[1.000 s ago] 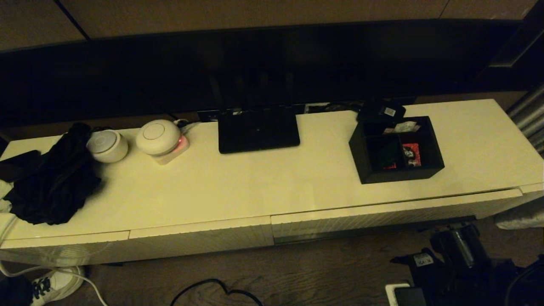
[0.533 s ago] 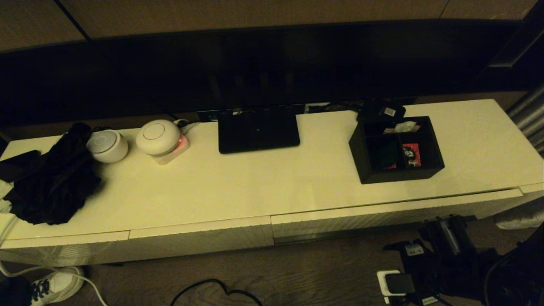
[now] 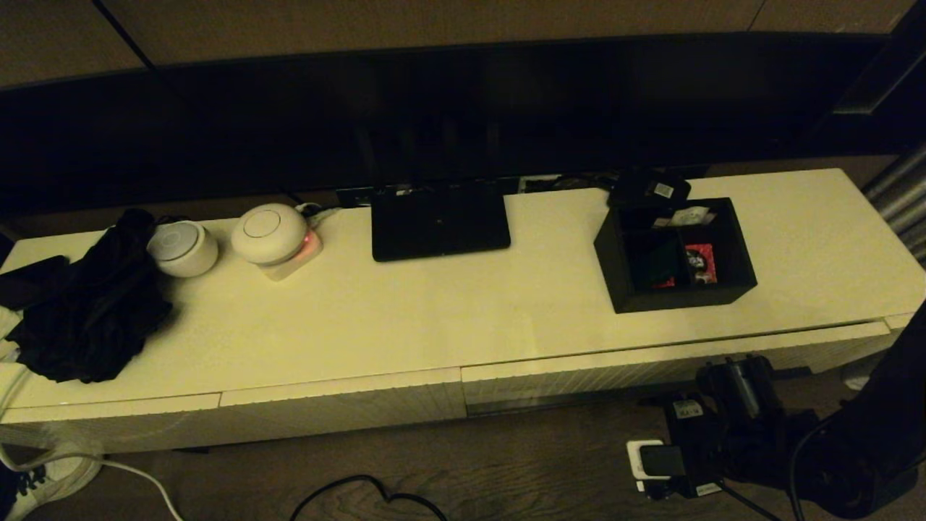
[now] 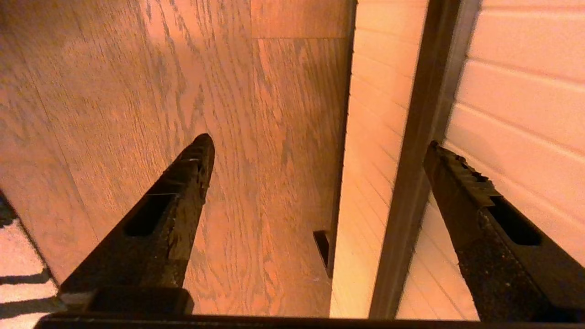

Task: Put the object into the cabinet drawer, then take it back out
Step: Open the drawer

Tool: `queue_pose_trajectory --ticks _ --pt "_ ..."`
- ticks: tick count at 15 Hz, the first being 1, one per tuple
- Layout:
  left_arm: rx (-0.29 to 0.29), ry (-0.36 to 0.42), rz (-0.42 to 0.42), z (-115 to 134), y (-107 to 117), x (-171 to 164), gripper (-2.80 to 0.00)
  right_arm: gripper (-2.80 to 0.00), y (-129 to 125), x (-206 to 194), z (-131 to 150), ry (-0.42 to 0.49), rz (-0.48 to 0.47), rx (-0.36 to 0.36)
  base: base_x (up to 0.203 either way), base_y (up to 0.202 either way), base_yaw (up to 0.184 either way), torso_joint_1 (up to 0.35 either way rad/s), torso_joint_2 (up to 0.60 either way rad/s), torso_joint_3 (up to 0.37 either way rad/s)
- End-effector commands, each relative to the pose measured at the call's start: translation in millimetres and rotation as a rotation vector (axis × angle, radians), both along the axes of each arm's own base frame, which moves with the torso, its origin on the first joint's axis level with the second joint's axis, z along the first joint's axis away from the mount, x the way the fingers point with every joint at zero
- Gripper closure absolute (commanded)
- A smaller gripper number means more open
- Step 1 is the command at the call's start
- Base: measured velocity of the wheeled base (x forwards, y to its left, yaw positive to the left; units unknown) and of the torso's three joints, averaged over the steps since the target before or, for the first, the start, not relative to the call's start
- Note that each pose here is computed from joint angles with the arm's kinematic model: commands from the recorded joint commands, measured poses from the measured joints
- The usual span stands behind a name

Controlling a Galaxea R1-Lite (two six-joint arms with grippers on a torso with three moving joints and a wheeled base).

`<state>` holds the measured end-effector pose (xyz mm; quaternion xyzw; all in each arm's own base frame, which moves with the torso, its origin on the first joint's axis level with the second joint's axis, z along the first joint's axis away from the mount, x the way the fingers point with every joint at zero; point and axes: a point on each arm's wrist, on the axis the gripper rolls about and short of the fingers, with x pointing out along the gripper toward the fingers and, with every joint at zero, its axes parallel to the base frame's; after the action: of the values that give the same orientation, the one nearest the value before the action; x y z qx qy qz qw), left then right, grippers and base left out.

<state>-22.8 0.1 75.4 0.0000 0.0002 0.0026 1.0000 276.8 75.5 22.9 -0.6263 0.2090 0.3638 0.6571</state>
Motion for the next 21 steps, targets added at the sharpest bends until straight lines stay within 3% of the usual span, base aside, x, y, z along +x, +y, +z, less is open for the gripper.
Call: queue_pose_trajectory --ticks 1,21 --pt "0.0 0.003 0.001 -1 0 0 0.0 -2.8 1 5 -7 0.01 0.005 -0.007 0.0 0.0 0.0 0.0 0.0 0.0" --pt "0.0 0.003 0.001 -1 0 0 0.0 -2.8 -5 25 -11 -0.002 -0.013 0.022 0.0 0.0 0.0 0.0 0.0 0.0"
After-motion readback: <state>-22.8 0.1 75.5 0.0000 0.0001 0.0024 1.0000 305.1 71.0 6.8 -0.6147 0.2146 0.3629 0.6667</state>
